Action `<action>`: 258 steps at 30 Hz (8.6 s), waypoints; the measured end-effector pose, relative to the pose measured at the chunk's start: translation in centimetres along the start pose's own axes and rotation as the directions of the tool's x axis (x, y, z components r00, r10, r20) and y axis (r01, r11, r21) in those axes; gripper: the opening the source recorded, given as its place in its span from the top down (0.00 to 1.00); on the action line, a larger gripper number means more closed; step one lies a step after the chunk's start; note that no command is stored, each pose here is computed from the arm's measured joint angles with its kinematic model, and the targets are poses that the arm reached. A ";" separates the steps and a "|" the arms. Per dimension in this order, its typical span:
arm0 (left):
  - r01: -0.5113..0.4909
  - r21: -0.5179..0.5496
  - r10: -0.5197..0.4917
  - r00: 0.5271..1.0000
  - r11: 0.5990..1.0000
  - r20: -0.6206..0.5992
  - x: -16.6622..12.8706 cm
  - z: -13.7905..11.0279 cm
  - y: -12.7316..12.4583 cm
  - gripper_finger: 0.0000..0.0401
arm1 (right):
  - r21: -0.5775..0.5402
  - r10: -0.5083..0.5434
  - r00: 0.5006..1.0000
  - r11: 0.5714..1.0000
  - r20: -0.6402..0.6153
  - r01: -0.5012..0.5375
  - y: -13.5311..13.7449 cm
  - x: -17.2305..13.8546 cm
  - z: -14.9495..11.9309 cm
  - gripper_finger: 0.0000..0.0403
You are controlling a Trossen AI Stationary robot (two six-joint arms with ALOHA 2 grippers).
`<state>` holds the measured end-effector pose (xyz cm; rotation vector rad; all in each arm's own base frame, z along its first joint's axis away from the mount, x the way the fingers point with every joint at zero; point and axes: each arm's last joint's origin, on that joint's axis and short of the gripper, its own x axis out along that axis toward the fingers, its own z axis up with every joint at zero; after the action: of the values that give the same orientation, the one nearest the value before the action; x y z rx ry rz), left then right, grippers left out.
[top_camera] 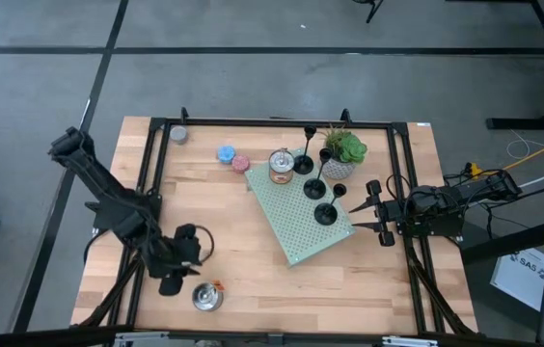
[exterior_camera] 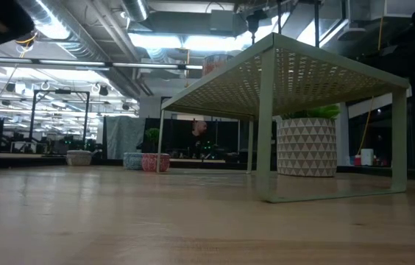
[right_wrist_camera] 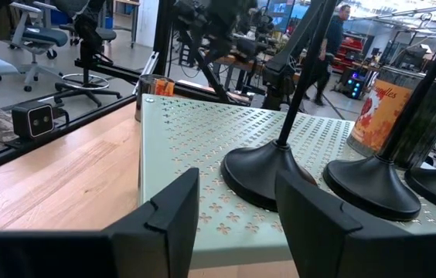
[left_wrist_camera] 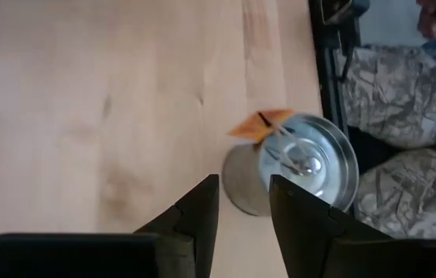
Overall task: Pick & Place candle stick holders
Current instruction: Put the brown canned scented candle on the shelf aligned with the other canned scented candle
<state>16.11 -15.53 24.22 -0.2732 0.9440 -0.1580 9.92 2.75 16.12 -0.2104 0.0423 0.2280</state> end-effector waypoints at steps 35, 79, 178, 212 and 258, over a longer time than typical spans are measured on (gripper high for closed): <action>0.289 0.605 -0.439 0.892 0.742 0.112 -1.2 -1.4 -6.5 0.94 | 0.000 0.000 1.000 1.000 -0.001 0.000 0.0 0.0 0.0 0.57; 0.048 0.818 -0.008 0.999 0.573 -0.053 6.1 -2.6 -3.8 0.95 | 0.000 0.000 1.000 1.000 0.000 0.000 0.0 0.0 0.0 0.57; -0.266 0.408 0.175 0.953 0.873 0.247 -0.6 12.3 1.4 1.00 | 0.000 0.000 1.000 1.000 -0.001 0.000 0.0 0.0 0.0 0.57; -0.364 0.442 0.165 0.889 0.820 0.428 -0.7 20.4 7.7 1.00 | 0.000 0.000 1.000 1.000 0.000 0.000 0.0 0.0 0.0 0.57; -0.450 0.451 0.245 0.863 0.771 0.443 3.7 21.8 9.6 0.81 | 0.000 0.000 1.000 1.000 0.000 0.000 0.0 0.0 0.0 0.57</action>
<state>36.14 -3.80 30.58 0.4030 0.5321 -0.0163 9.92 2.75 16.13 -0.2102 0.0423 0.2280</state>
